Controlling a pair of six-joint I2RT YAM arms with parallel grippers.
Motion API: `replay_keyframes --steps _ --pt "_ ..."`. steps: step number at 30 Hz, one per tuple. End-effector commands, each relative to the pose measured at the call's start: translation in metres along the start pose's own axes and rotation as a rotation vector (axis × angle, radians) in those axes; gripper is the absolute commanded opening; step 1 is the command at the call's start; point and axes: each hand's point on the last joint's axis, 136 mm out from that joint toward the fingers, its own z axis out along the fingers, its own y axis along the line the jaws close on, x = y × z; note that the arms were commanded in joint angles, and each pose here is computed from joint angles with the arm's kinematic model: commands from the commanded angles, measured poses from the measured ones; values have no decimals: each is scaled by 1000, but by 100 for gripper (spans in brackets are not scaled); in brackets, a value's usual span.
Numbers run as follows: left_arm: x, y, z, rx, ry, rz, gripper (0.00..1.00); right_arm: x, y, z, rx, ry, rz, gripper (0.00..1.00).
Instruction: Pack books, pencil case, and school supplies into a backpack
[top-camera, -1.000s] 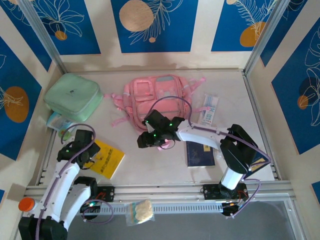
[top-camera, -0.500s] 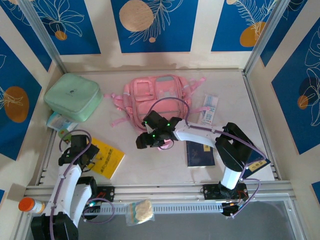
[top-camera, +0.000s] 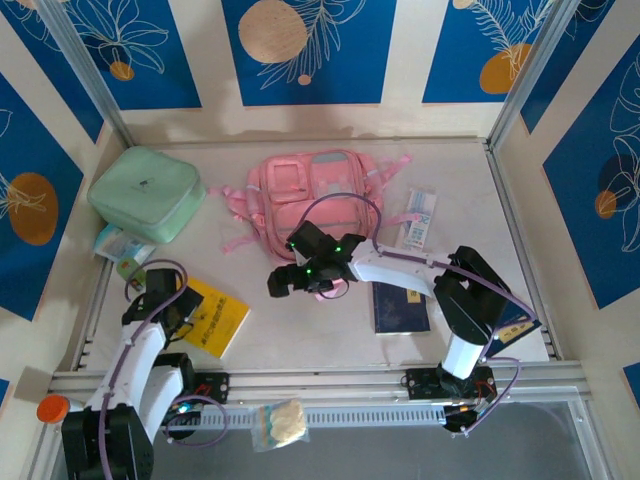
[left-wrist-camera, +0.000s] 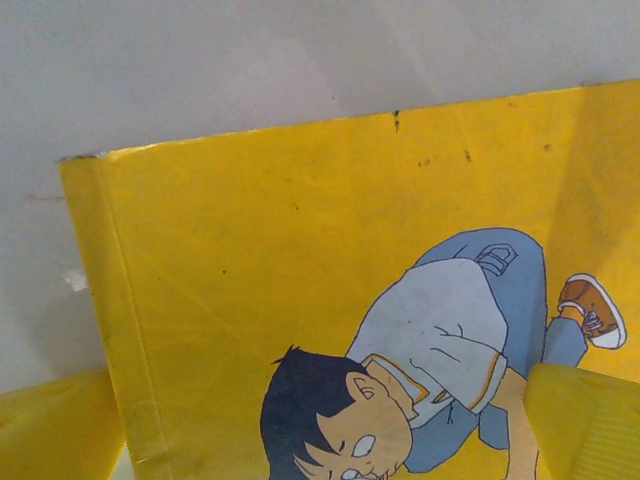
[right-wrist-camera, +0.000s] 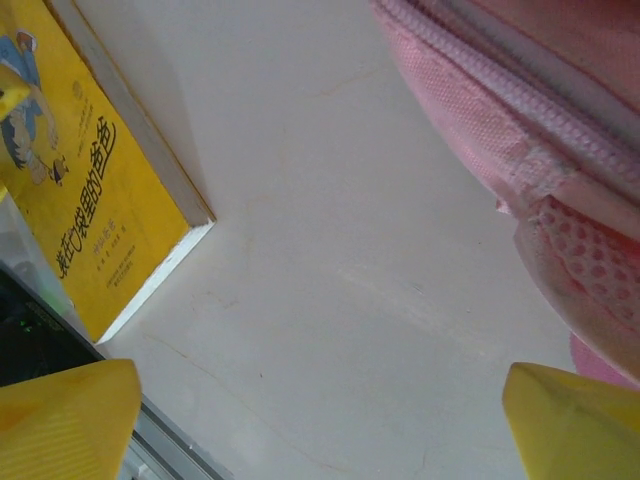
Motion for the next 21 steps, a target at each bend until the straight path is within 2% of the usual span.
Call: replay_keyframes --steps 1,6,11,16,18,21 --pt "12 -50 5 233 57 24 99 -8 1 -17 -3 -35 7 99" --pt "21 -97 -6 398 64 126 100 -3 5 -18 -29 -14 4 99" --pt "35 -135 -14 487 92 242 100 4 13 -12 -50 24 -13 100" --pt "46 -171 -29 613 116 327 97 8 20 -8 -54 39 -30 95" --pt "51 -182 -37 665 137 360 95 8 23 -6 -61 42 -35 94" --pt "51 -187 -45 668 137 402 93 9 27 -4 -59 53 -40 92"
